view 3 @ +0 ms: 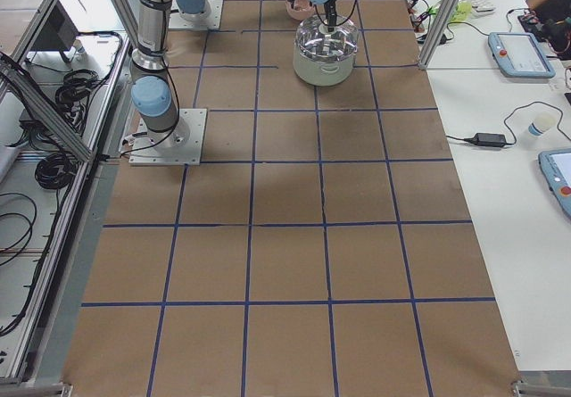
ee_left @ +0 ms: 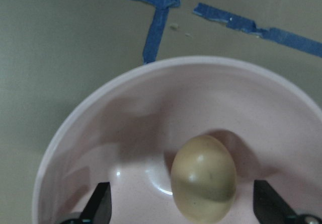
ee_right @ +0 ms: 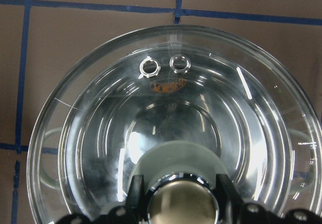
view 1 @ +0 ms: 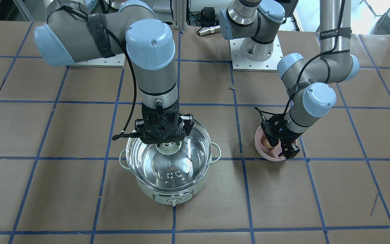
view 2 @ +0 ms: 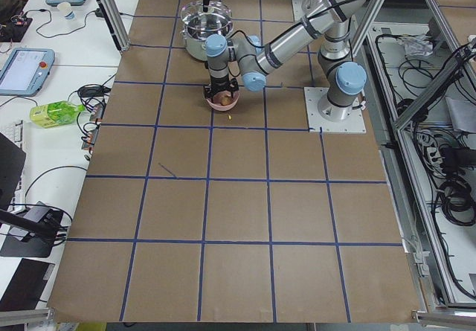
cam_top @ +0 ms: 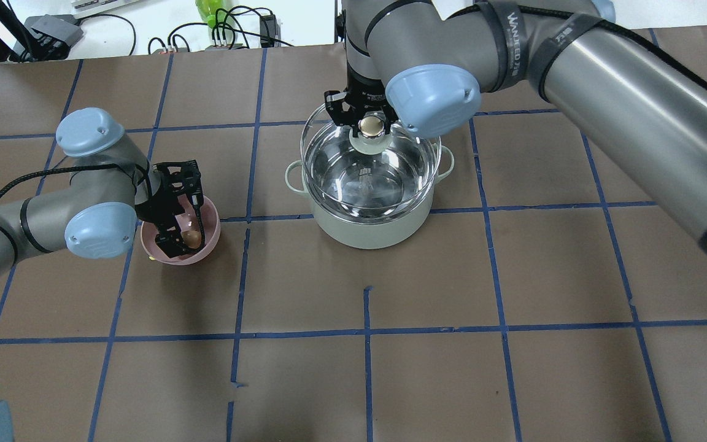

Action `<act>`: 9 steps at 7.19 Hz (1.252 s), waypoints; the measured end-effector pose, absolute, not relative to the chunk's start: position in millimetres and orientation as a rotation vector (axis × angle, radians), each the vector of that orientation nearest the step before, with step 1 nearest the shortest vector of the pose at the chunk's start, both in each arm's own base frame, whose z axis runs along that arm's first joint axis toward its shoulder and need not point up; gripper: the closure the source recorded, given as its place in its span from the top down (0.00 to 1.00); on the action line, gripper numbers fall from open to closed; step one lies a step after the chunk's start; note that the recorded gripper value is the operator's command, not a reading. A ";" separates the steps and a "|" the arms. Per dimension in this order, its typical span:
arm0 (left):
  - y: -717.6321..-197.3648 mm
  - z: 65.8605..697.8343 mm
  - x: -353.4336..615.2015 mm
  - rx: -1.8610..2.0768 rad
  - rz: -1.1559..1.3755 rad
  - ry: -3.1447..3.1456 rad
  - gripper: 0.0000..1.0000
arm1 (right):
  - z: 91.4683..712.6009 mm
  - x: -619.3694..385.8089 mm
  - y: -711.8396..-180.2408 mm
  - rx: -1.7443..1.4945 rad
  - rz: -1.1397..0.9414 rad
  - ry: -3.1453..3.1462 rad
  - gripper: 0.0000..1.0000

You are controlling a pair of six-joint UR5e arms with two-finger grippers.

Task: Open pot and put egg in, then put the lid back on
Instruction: 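Close the left gripper on the egg while the right gripper grasps the lid knob, then lift the glass lid off the pot with the right gripper, moving it farther away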

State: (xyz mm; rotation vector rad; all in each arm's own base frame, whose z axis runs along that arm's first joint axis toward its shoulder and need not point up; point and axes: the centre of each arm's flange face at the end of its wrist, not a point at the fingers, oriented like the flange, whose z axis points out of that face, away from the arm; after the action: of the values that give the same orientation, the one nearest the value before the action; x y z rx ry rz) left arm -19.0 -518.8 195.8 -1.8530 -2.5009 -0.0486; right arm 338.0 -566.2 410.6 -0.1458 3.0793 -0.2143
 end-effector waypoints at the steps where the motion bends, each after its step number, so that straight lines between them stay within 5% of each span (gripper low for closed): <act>1: -519.2 195.9 -19.2 -1.858 -0.041 -2.504 0.98 | 435.5 324.2 -556.6 -0.130 -0.207 3.085 0.00; 5: -520.3 192.6 -20.6 -1.845 -0.025 -2.504 0.92 | 526.5 186.4 -513.8 -0.017 -0.173 3.122 0.00; 6: -520.6 191.8 -20.6 -1.842 -0.025 -2.504 0.77 | 530.0 168.8 -504.5 -0.010 -0.167 3.128 0.00; 8: -521.9 190.6 -20.3 -1.842 -0.026 -2.503 0.68 | 529.2 153.7 -495.5 -0.047 -0.153 3.135 0.00; 9: -522.3 188.6 -20.2 -1.841 -0.030 -2.501 0.53 | 529.0 152.3 -493.9 -0.067 -0.148 3.135 0.00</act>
State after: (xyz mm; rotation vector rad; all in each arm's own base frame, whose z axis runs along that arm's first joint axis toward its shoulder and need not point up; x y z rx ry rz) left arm -20.2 -522.3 188.6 -1.8410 -2.5008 -0.0298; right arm 152.3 -493.9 529.0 -0.0673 3.1347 -0.1482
